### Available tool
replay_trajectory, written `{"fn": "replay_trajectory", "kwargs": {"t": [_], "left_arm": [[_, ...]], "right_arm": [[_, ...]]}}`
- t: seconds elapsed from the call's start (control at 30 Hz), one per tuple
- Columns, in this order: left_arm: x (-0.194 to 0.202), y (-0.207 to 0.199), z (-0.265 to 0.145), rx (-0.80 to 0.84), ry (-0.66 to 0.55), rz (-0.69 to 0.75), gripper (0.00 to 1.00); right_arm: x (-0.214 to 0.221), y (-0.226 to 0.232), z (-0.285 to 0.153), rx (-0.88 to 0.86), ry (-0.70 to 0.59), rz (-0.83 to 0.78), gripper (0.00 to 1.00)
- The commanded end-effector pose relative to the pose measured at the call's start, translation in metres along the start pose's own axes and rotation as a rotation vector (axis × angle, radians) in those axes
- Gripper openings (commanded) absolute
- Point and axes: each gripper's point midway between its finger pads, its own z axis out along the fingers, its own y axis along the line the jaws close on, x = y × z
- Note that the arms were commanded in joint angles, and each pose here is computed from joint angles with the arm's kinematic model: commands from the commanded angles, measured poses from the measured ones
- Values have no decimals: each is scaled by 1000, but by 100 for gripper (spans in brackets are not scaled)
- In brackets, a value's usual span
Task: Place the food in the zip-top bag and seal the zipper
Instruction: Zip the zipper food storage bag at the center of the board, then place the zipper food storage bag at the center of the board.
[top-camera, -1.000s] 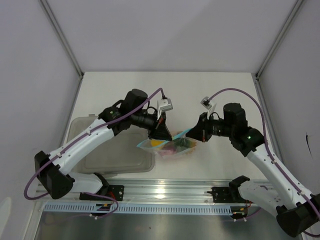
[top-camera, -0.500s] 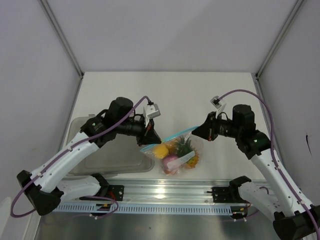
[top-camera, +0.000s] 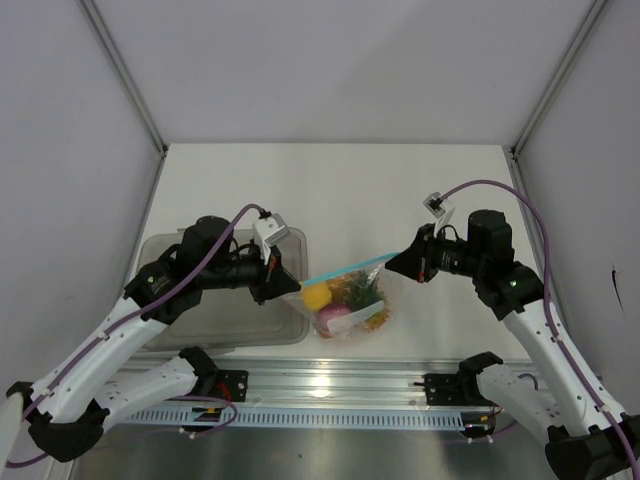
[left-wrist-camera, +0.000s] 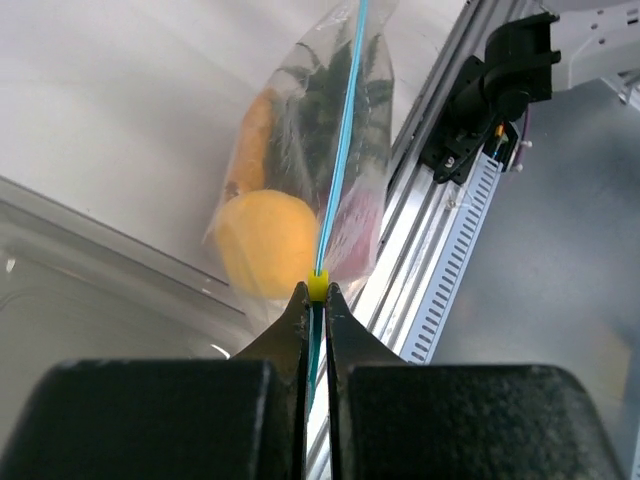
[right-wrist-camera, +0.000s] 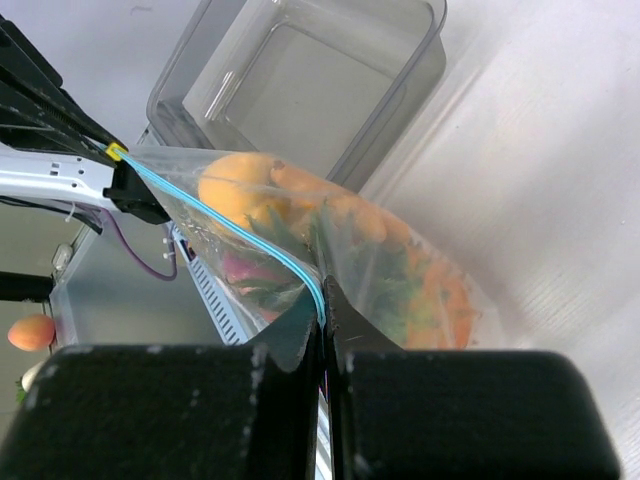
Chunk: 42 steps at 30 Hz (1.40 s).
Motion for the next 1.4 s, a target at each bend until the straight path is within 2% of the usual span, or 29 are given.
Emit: {"fn": "replay_trajectory", "kwargs": {"t": [0.0,0.2,0.4,0.6,0.73,0.77,0.8,0.97,1.0,1.03,1.13,1.27,1.33,1.37], "left_arm": [[13,13,-14,-128,-3,-117,0],[25,29,-27,-266,-34,-230,1],[34,37,-35,-331,-37,-258,1],[20,23,-19,-216,-54,-246,1],[-9,13,8,-92,-80,-220,1],[-15,12,14,-72,-83,-218,5],[-19,14,21,-64,-75,-220,18],[-51,39,67,-101,-36,-230,37],[-55,45,72,-118,-35,-232,56],[-67,48,74,-135,-56,-230,60],[-93,66,73,-236,-138,-212,97],[-125,67,44,-309,-293,-183,99],[-131,58,24,-320,-371,-167,100],[-133,59,15,-344,-404,-167,99]], "right_arm": [[-9,-7,-5,47,-42,-7,0],[-7,-12,-4,61,-48,3,0],[-7,-15,-5,64,-53,14,0],[-6,-15,-4,65,-48,39,0],[-6,-17,-4,86,-48,69,0],[-5,-20,-3,98,-39,83,0],[-6,-23,-3,117,-38,96,0],[-12,-58,0,284,-30,185,0],[-11,-74,1,327,-19,233,0],[-13,-82,2,349,-20,255,0],[-23,-110,4,447,-41,276,0],[-44,-150,-1,604,-29,259,1],[-45,-178,3,690,8,260,15],[-55,-185,1,717,7,238,34]]}}
